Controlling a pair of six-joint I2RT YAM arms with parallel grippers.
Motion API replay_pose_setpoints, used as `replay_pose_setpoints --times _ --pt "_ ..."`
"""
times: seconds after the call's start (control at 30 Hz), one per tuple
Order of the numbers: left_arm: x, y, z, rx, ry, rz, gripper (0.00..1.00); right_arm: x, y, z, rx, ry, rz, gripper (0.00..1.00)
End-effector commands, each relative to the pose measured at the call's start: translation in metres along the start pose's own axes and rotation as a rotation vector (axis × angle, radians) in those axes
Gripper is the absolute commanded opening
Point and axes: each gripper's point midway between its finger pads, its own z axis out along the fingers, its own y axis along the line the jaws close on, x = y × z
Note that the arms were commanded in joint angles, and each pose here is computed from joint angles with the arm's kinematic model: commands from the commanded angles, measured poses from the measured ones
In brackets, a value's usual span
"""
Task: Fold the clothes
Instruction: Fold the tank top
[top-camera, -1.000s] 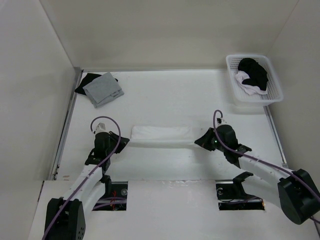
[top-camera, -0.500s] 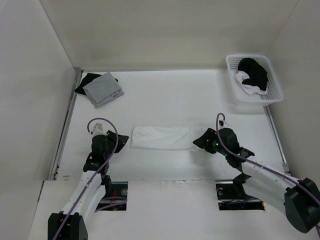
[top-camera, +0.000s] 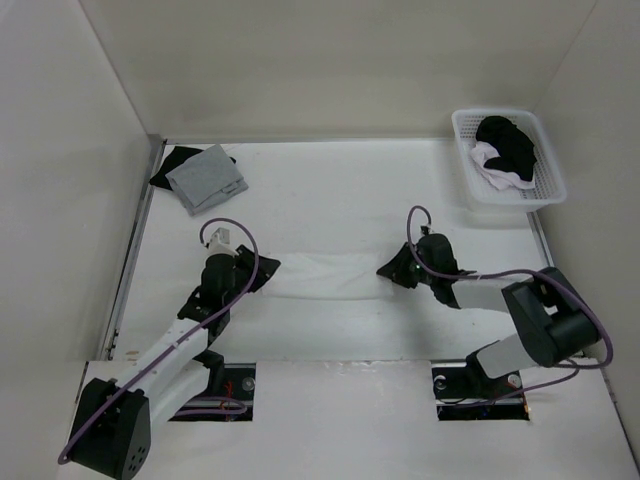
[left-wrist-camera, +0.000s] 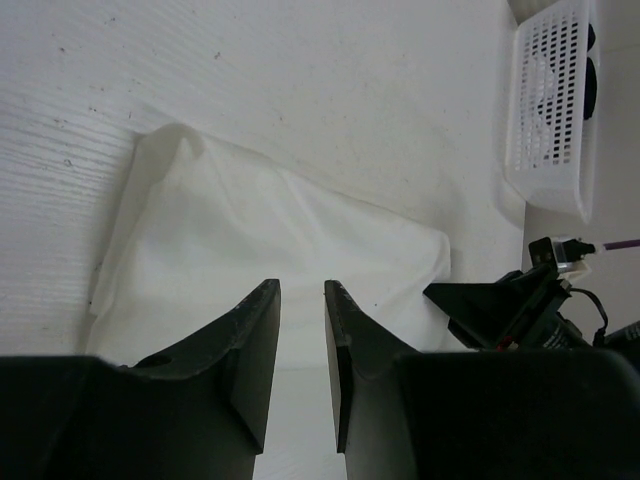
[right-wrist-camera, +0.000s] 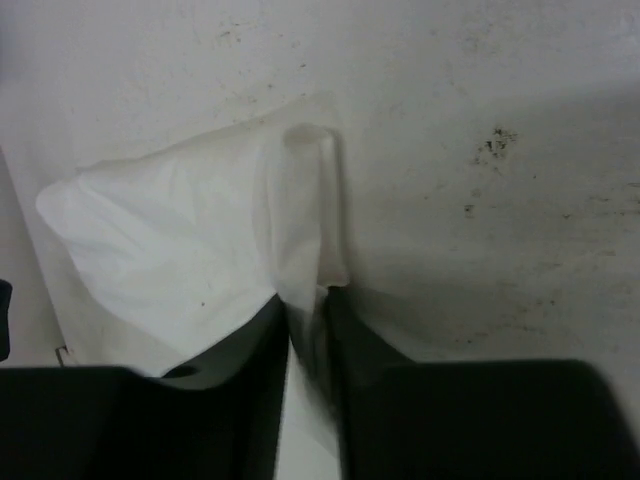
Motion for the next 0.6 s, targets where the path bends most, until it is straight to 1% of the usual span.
replay_pose_setpoints --times 0.0,0.03,0.1,0.2,0.33,0.47,0.57 --pt "-0.027 -0.032 0.000 0.091 -0.091 -0.002 0.23 -0.008 0.015 0.006 -0.093 -0.012 0.073 0.20" --pt "-0.028 -0.032 -0.001 0.094 -0.095 -0.003 0.23 -0.013 0.012 0.004 -0.091 -0.038 0.092 0.13" --pt "-0.029 -0.034 -0.002 0.101 -0.098 -0.001 0.23 -0.025 0.011 -0.007 -0.095 -0.096 0.105 0.08" --pt "-0.029 -0.037 -0.002 0.108 -0.093 0.002 0.23 -0.033 0.011 -0.027 -0.073 -0.150 0.091 0.07" --pt "-0.027 -0.043 -0.001 0.130 -0.084 0.002 0.23 -0.050 0.015 -0.056 -0.004 -0.223 0.009 0.07" --pt "-0.026 -0.049 -0.002 0.156 -0.076 -0.010 0.24 -0.057 0.040 -0.073 0.045 -0.235 -0.121 0.09" --pt "-0.025 -0.055 -0.007 0.181 -0.073 -0.015 0.24 -0.053 0.066 -0.073 0.077 -0.216 -0.214 0.09"
